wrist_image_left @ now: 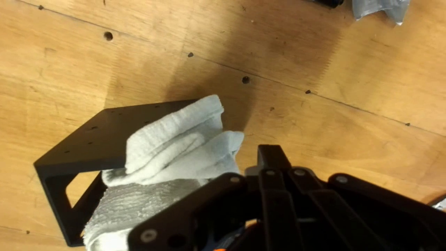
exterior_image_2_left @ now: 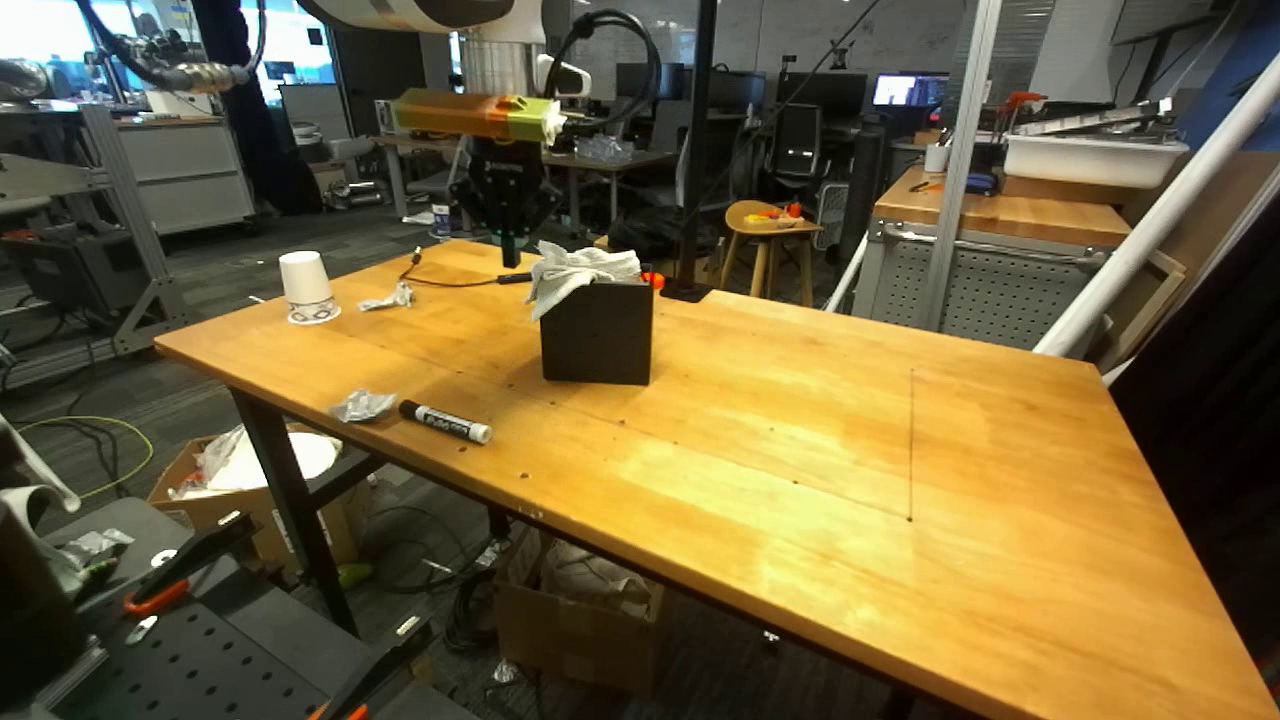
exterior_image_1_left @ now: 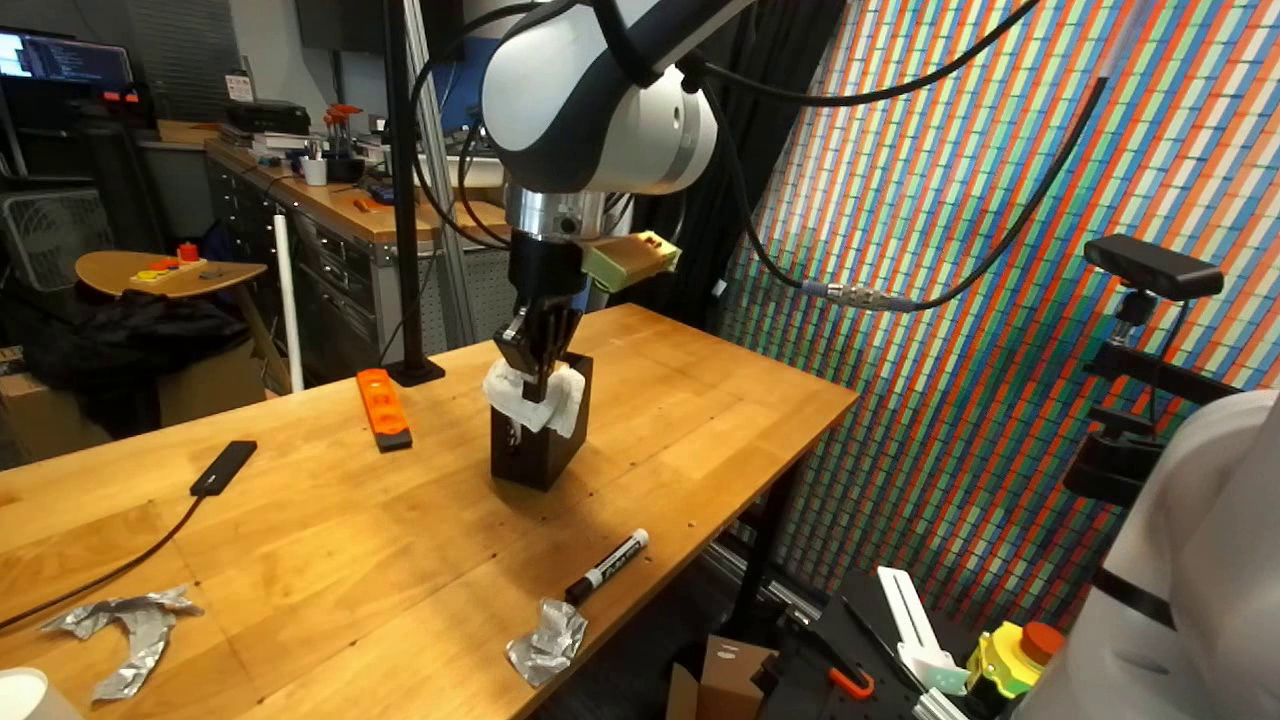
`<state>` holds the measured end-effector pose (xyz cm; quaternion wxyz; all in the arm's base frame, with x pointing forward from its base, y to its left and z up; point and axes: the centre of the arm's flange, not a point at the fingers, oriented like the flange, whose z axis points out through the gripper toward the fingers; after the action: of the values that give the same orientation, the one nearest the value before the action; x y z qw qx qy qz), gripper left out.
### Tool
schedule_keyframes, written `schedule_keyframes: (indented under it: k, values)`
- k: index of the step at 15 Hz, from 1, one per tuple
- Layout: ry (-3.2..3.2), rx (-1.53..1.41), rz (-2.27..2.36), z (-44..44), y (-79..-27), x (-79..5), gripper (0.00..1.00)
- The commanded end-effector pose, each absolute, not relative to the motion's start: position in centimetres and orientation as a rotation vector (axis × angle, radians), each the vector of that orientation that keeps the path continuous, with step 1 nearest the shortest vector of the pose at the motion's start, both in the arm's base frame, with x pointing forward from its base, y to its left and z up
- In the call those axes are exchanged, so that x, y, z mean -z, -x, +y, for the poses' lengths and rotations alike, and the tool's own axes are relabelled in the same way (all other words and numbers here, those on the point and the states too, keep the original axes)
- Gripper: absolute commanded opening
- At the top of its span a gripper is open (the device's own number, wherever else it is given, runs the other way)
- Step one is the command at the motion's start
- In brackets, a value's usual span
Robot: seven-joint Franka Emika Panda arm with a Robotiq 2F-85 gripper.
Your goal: Put the white towel in the black box
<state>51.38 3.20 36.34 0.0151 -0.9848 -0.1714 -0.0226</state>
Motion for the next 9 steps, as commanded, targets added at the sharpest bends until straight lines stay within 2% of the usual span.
schedule_keyframes:
  k: [1,9]
  values:
    - [3.07,0.132,-0.527,4.3,-49.6,-36.9,0.0]
    - [3.134,0.2,-0.646,4.7,-50.5,-35.7,0.0]
